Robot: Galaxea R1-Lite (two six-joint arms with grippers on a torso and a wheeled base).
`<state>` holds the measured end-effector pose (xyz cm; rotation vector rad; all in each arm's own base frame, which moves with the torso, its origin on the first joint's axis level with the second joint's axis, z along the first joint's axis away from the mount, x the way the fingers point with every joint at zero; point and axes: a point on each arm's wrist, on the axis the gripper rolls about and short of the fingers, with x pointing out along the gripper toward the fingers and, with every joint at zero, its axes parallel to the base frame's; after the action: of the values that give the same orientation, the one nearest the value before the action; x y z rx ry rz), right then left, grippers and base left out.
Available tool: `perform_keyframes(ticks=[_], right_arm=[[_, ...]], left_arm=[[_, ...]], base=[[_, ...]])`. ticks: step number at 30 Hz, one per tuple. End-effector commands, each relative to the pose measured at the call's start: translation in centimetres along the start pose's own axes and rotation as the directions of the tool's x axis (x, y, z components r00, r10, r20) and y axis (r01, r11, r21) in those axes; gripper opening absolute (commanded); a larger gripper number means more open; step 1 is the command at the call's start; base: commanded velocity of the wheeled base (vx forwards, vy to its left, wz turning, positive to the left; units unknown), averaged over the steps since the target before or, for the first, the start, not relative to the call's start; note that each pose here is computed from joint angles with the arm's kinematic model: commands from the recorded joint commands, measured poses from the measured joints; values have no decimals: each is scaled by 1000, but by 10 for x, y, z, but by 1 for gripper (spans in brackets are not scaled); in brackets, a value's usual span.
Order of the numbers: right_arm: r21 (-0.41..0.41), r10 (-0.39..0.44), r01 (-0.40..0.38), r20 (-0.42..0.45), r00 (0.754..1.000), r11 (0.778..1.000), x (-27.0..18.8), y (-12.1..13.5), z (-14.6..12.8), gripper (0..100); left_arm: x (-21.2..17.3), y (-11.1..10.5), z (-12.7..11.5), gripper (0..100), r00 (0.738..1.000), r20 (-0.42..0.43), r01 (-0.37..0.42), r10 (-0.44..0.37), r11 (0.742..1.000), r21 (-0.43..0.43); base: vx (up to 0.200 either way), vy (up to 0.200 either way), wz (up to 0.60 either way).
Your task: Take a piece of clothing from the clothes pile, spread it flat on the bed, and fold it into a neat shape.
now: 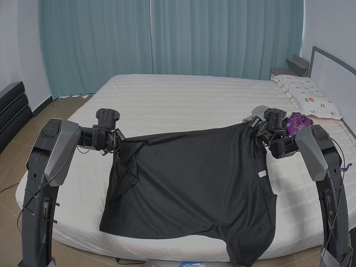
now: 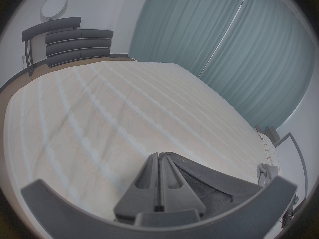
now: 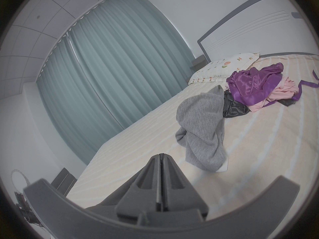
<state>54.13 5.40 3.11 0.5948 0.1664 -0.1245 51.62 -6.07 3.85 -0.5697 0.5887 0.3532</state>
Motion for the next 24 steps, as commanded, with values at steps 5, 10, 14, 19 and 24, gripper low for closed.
perform_keyframes(ticks=[5, 10, 14, 19, 24], right_arm=[[-24, -31, 31, 25, 999, 999, 13, -15, -19, 0], [-36, -50, 50, -5, 999, 998, 18, -25, -38, 0], [-52, -71, 68, -46, 996, 996, 21, -34, -59, 0], [-64, -97, 92, -78, 992, 994, 20, -42, -72, 100], [-71, -132, 127, -81, 988, 989, 14, -44, -69, 100]], left_arm=[[19, 3, -13, 0, 1000, -9, -5, 4, 1000, -6], [30, 7, -25, 0, 999, -29, -17, 17, 1000, 4], [35, 8, -29, 0, 999, -39, -19, 19, 1000, 7], [35, 5, -35, 0, 999, -46, -12, 13, 1000, 14], [34, 5, -35, 0, 998, -54, -9, 10, 1000, 15]], base=[[0, 0, 0], [0, 0, 0], [0, 0, 0], [0, 0, 0], [0, 0, 0]])
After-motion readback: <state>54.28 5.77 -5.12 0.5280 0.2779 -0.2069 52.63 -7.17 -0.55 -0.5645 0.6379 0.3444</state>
